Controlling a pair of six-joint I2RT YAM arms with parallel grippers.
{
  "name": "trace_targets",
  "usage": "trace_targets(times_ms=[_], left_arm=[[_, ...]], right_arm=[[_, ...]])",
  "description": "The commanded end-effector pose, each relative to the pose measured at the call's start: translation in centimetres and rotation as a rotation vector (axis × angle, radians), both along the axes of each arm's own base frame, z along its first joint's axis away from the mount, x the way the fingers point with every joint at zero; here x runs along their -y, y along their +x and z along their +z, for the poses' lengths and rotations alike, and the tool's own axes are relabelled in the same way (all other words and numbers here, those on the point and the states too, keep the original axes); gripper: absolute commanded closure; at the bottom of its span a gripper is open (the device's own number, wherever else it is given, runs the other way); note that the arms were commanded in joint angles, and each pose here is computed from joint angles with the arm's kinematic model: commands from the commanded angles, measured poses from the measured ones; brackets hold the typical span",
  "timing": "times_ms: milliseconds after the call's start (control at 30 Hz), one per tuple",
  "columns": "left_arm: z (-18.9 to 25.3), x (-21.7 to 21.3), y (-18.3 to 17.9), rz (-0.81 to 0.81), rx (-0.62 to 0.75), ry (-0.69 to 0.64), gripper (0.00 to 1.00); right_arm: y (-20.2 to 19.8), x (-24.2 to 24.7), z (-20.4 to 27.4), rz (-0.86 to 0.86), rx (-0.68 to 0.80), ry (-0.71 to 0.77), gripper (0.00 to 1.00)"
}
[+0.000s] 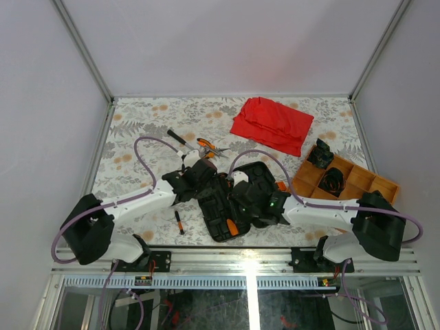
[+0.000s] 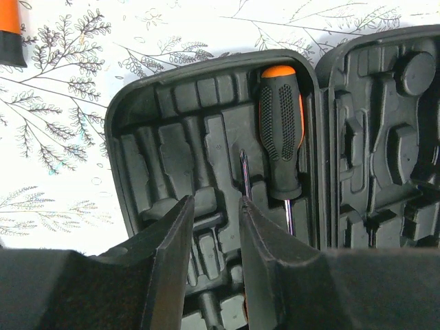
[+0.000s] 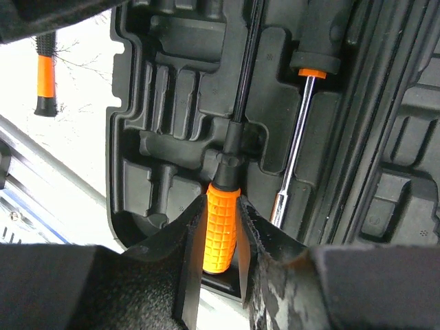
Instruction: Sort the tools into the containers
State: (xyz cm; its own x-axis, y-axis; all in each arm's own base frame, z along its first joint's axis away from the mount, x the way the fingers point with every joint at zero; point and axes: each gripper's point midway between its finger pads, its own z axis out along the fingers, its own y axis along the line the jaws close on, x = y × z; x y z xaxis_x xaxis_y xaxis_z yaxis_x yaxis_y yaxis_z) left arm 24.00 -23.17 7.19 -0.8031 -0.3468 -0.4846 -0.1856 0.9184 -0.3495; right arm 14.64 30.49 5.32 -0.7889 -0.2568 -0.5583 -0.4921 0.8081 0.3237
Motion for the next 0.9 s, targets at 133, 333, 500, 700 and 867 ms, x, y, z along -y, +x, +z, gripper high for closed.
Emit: trace_targets(times_ms=[133, 333, 500, 700, 867], left_arm=[[1.8, -1.7, 0.6, 0.028, 0.089, -0.005, 0.67], [1.6, -3.6, 0.7, 0.060, 0.084, -0.014, 0.65], [1.0, -4.3, 0.7, 0.065, 0.074, -0.025, 0.64], [0.0, -4.3, 0.6, 0.058, 0.048, -0.075, 0.64], [-1.0, -4.4, 0.3, 0.057, 0.026, -0.103, 0.64]], right_arm=[[1.3, -1.9, 1.1, -0.001, 0.033, 0.002, 0.71], [1.8, -1.8, 0.7, -0.021, 0.033, -0.041, 0.71], [2.0, -1.9, 0.6, -0.023, 0.038, -0.048, 0.71], [2.6, -2.4, 1.1, -0.022, 0.055, -0.060, 0.71], [2.8, -2.6, 0.8, -0.019, 0.049, -0.090, 0.71]])
